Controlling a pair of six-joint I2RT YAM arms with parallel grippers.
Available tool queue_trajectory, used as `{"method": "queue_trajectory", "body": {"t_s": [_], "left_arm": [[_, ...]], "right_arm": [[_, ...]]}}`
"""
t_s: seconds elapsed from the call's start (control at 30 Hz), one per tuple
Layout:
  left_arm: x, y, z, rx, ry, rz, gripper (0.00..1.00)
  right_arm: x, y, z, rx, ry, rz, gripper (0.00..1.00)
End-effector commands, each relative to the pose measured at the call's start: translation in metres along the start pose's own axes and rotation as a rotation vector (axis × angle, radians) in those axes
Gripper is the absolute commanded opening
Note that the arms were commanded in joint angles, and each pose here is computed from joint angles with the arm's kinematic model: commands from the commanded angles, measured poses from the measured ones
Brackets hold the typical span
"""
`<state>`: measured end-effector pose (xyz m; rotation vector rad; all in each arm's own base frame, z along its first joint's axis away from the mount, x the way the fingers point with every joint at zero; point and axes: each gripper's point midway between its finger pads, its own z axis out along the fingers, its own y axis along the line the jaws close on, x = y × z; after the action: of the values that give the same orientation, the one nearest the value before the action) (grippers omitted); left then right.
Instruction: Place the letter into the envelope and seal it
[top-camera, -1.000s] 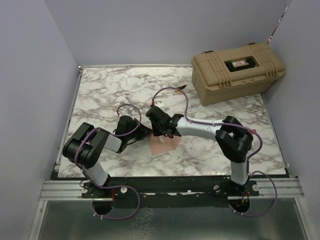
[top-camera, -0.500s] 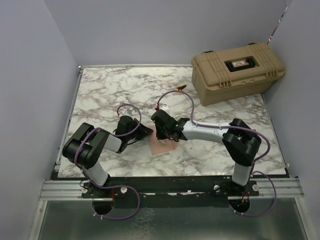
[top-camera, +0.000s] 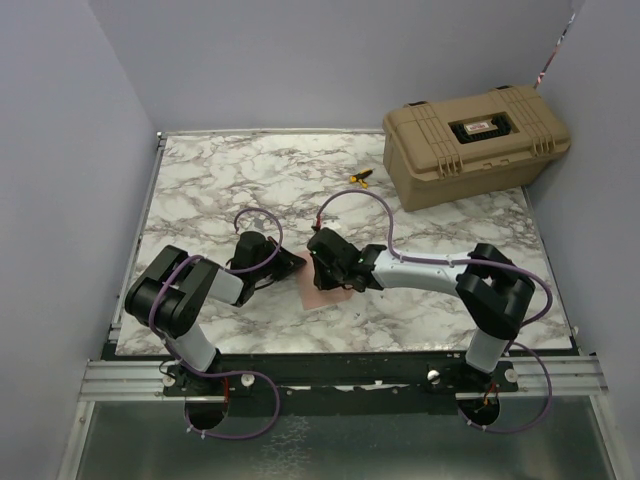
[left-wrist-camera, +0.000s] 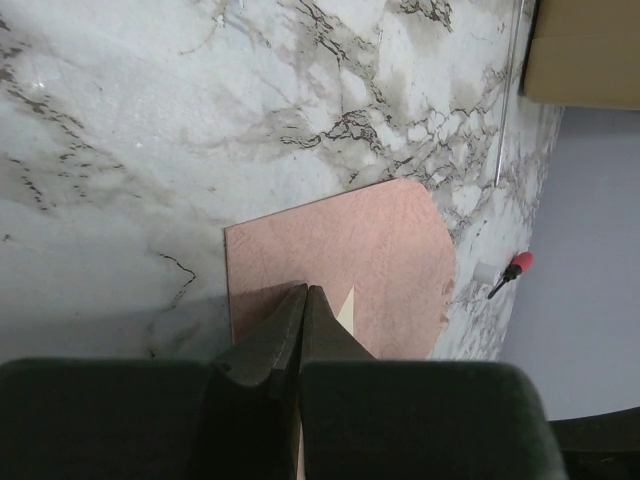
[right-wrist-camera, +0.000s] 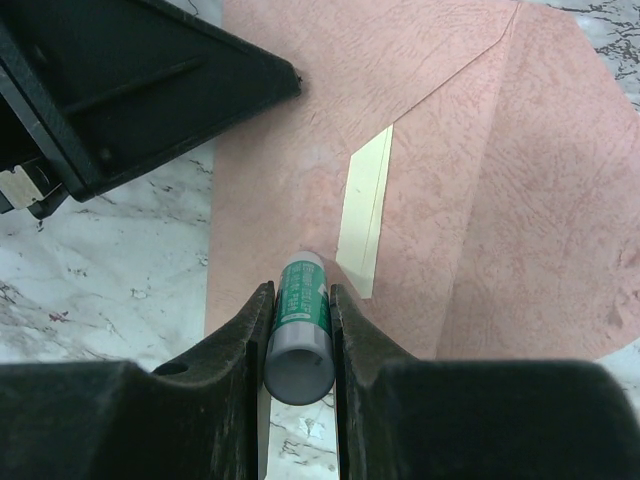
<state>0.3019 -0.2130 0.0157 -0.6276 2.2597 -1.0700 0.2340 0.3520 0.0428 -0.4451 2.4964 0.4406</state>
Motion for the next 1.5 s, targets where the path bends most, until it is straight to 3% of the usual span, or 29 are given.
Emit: {"method": "queue_trajectory", "body": {"t_s": [0.0, 0.3, 0.57, 0.73, 1.03, 1.3, 1.47], "left_arm": [[0.034, 0.098, -0.018, -0.361, 0.075, -0.006, 0.00], [0.035, 0.095, -0.017, -0.349, 0.092, 0.000, 0.00], [0.035, 0.096, -0.017, -0.352, 0.088, -0.003, 0.00], [0.034, 0.096, -0.017, -0.352, 0.082, -0.005, 0.00], [0.033, 0.098, -0.018, -0.364, 0.069, -0.017, 0.00], [0.035, 0.101, -0.018, -0.372, 0.073, -0.021, 0.00], [0.035, 0.100, -0.018, -0.368, 0.071, -0.023, 0.00]], "right_arm": [[0.057, -0.034, 0.004, 0.132, 0.189, -0.059, 0.00], [0.005, -0.044, 0.024, 0.164, 0.073, -0.008, 0.00], [-0.005, -0.045, 0.036, 0.184, 0.063, -0.010, 0.00], [0.003, -0.042, 0.031, 0.154, 0.084, -0.018, 0.00], [0.055, -0.036, 0.014, 0.077, 0.185, -0.015, 0.01], [0.063, -0.025, 0.002, 0.011, 0.187, -0.067, 0.01], [0.044, -0.032, 0.013, 0.086, 0.127, -0.066, 0.00]]}}
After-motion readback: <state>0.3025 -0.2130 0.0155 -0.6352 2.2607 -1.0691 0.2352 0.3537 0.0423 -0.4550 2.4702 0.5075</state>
